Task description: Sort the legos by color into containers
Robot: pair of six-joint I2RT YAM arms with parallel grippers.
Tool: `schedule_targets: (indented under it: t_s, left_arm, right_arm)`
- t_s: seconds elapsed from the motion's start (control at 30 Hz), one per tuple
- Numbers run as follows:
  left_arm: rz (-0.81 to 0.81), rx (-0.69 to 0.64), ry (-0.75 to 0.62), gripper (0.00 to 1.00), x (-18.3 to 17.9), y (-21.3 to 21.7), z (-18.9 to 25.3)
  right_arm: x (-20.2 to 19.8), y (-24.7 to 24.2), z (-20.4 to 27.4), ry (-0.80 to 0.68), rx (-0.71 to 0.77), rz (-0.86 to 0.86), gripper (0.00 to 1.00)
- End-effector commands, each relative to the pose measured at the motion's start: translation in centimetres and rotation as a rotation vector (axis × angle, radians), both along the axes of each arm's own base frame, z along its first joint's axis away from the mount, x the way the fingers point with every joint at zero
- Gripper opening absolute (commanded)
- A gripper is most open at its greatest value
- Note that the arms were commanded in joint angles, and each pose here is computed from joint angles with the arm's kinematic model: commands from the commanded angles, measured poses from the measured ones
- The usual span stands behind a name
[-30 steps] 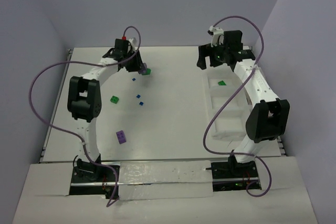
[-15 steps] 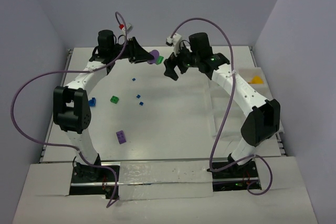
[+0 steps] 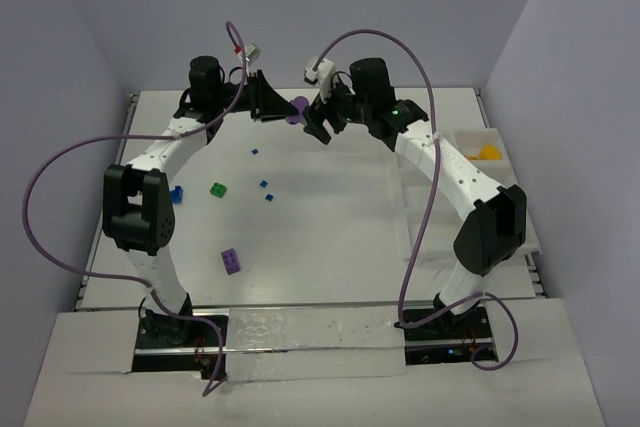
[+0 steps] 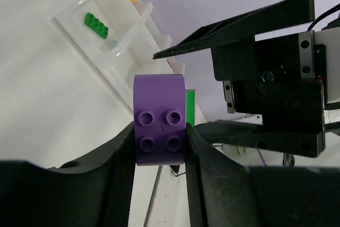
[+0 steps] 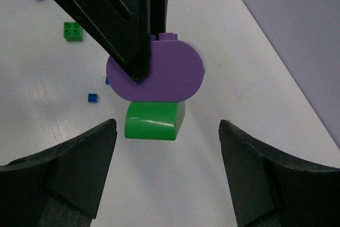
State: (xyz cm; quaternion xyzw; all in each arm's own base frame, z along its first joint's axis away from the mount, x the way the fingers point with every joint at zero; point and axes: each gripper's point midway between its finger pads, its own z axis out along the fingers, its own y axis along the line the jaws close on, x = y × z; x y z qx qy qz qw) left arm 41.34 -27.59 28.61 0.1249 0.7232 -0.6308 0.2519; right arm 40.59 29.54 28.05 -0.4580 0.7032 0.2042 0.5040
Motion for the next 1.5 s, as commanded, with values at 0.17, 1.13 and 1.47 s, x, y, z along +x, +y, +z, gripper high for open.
schedule_targets:
  t_s: [0.17, 1.13, 1.47]
  left_arm:
    - [-0.047, -0.019, -0.093, 0.00, -1.3, -0.2, 2.7]
    - [-0.109, -0.001, -0.049, 0.00, -1.7, -1.6, 1.6]
    - [0.040, 0.012, -0.074, 0.00, 0.8, 0.8, 2.1]
  right_arm:
    - [1.2, 0.8, 2.3, -0.083, 0.024, 0.004, 0.53]
    - [0.6, 2.5, 1.7, -0.085, 0.012, 0.031, 0.00]
    - [-1.0, 0.0, -0.1, -0.076, -0.049, 0.019, 0.00]
